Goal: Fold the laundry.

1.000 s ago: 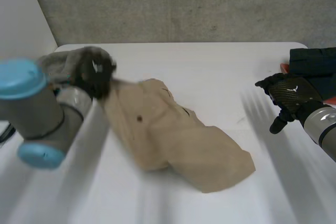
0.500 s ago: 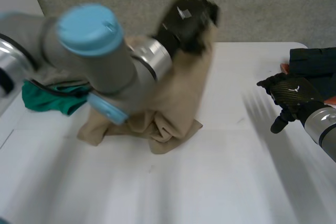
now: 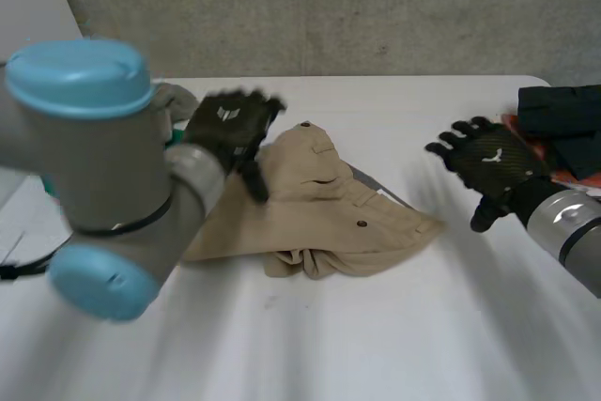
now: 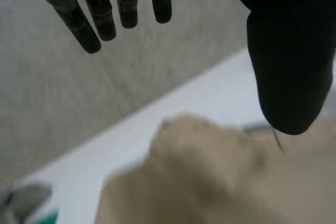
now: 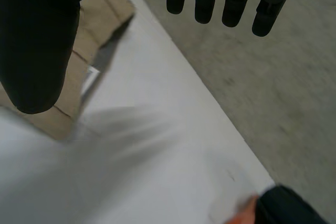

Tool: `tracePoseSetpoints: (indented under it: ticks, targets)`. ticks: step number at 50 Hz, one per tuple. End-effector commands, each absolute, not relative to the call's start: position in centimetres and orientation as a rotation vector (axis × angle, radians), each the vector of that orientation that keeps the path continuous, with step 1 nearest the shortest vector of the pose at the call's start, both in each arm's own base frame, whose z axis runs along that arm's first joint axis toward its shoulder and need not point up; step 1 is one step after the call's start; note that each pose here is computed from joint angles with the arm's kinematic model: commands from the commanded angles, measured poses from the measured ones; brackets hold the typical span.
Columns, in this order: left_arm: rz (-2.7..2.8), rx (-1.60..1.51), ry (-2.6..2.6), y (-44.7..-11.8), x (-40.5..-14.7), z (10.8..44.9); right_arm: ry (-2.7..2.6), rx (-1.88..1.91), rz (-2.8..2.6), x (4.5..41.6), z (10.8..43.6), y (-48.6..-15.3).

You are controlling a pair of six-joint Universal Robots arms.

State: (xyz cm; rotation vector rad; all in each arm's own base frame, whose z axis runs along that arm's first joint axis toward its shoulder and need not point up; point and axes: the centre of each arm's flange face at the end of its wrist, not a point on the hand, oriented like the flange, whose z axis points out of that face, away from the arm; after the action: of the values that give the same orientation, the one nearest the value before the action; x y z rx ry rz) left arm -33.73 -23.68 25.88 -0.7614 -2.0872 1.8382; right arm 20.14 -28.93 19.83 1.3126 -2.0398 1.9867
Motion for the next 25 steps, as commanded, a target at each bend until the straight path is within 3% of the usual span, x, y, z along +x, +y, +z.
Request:
tracePoseSetpoints:
  ticks: [1,10,17,22,25]
  targets:
    - [1.664,-0.843,-2.339,-21.5,-29.0,21.3,-1.951,1.587,1.915,22.5,18.0,-27.7]
    - [1.679,-0.825,-2.426,-24.3,-26.9,17.0,-2.0,1.682,1.857,25.2,13.7,-28.8]
    - [1.712,-1.001,-2.325,-25.8,-28.9,14.2,-2.018,1.647,1.845,26.1,11.7,-30.0]
    - [1.744,-1.066,-2.307,-26.3,-29.9,13.9,-2.048,1.547,1.904,26.0,12.8,-30.6]
    - [1.832,-1.016,-2.291,-26.7,-29.9,16.2,-2.077,1.447,1.987,25.5,14.7,-30.6]
